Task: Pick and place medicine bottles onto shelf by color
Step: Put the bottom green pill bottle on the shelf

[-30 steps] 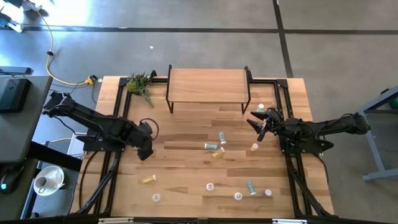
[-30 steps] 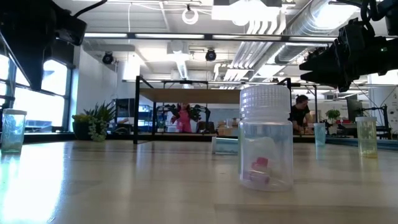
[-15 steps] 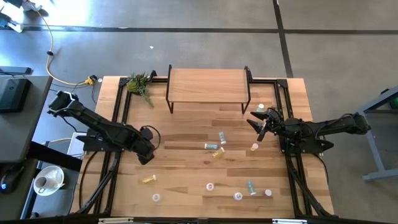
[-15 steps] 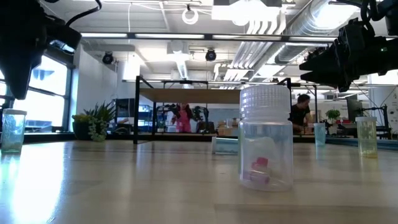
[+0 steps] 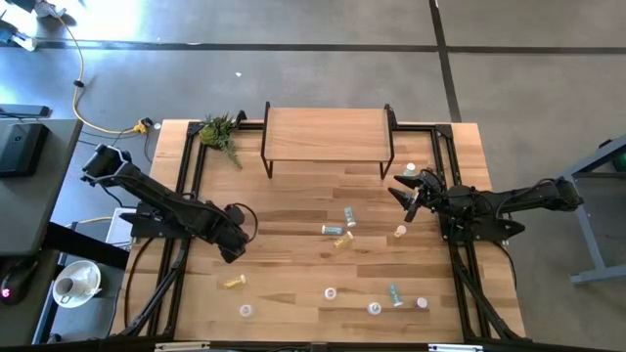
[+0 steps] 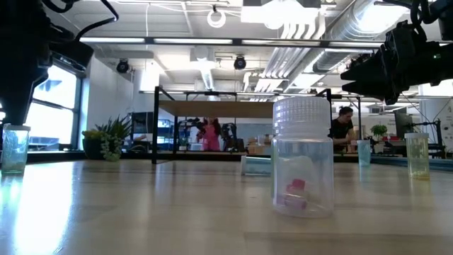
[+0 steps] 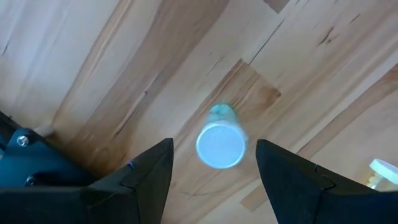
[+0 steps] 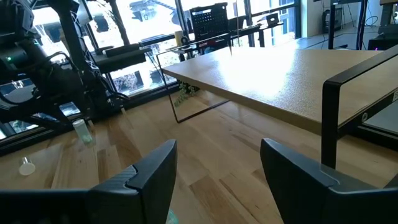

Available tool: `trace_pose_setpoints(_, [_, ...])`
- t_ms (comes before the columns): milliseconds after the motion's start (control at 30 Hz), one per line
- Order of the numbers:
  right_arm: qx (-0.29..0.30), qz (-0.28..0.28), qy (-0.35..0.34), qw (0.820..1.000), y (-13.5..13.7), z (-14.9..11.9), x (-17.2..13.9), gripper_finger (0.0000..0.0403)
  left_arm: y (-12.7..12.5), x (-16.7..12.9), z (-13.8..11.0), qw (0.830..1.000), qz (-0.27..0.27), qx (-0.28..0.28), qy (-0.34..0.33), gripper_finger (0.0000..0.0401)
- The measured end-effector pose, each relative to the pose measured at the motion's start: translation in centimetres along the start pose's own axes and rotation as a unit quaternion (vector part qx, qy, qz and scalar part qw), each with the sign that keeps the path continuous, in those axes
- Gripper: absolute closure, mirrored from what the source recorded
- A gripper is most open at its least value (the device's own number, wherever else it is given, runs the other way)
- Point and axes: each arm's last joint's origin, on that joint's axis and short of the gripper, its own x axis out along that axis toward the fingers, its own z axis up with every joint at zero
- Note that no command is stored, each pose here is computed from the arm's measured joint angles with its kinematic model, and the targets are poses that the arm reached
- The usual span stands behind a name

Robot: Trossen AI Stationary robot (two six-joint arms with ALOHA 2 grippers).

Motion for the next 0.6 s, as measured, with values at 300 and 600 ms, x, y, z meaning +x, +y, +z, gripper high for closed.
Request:
trace_pose_setpoints(300, [-0.005, -0.002, 0.007, 1.000, 0.0, -0.2, 0.0, 0.0181, -0.6, 0.8, 0.2, 1.000, 0.015, 0.005, 0.009, 0.0183])
trace_pose_setpoints(600, [-0.010, -0.004, 0.015, 1.000, -0.1, -0.3, 0.0, 0.0181, -1.0, 1.5, 0.2, 0.999, 0.031, 0.012, 0.021, 0.0203])
